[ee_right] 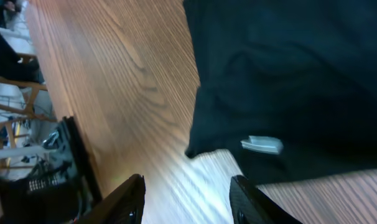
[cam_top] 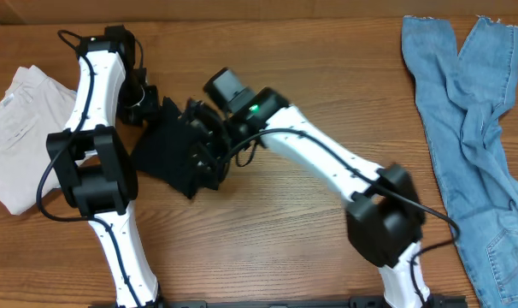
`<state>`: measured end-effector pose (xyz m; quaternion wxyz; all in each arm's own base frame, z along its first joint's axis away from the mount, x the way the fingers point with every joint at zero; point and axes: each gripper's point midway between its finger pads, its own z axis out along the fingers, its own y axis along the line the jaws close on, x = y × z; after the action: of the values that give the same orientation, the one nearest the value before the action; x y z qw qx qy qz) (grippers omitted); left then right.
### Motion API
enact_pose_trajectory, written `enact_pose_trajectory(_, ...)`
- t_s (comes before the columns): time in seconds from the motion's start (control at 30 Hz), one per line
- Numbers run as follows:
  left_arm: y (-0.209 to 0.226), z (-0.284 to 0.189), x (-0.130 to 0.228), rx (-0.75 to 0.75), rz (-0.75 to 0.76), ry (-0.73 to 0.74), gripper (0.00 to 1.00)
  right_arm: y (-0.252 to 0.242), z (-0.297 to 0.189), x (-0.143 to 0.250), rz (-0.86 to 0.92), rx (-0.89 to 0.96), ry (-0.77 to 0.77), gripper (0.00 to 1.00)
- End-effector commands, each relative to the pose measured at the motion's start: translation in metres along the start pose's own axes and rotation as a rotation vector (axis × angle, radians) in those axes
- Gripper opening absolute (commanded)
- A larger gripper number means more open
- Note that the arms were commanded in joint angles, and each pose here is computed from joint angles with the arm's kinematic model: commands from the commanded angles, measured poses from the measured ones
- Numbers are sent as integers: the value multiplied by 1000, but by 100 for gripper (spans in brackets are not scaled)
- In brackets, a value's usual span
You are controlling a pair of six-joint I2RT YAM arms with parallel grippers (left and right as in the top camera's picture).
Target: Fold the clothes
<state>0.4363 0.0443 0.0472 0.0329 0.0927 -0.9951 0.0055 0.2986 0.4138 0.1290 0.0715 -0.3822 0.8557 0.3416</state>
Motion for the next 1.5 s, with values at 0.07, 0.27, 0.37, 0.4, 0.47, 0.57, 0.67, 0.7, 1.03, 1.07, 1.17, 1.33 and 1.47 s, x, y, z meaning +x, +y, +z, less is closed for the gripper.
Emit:
enact_pose_trajectory(0.07,6,26,14,-14,-23,109,27,-8,47,7,20,-26,46,48)
enact_pose_trajectory(0.27,8,30,42,-26,-24,241,24,-48,77,28,78,53,117,48)
enact_pose_trajectory(0.37,10,23,64,-40,-58,331,15,-87,72,33,109,191,122,48)
enact_pose_trajectory(0.4,10,21,70,-45,-70,357,13,-100,67,31,116,236,111,48)
enact_pose_trajectory(0.47,11,16,84,-59,-85,416,10,-122,56,27,130,300,90,48)
enact_pose_trajectory(0.57,10,15,89,-62,-87,433,8,-150,40,25,145,361,68,48)
enact_pose_trajectory(0.67,11,15,92,-68,-103,439,7,-180,20,22,144,402,43,52)
enact_pose_trajectory(0.7,11,15,92,-71,-103,438,7,-184,17,23,143,404,45,53)
enact_pose_trajectory(1.03,14,-44,62,-74,-88,148,9,-175,-92,-19,104,578,-10,62)
enact_pose_trajectory(1.07,5,-57,55,-30,-50,80,11,-166,-105,-25,93,582,-32,62)
enact_pose_trajectory(1.17,-30,-90,32,97,128,-115,18,-147,-139,-37,72,614,-83,63)
enact_pose_trajectory(1.33,-87,-110,8,122,405,-304,56,-136,-210,-39,136,778,-195,64)
enact_pose_trajectory(1.47,-119,-86,4,116,558,-291,63,-130,-258,-25,226,817,-258,65)
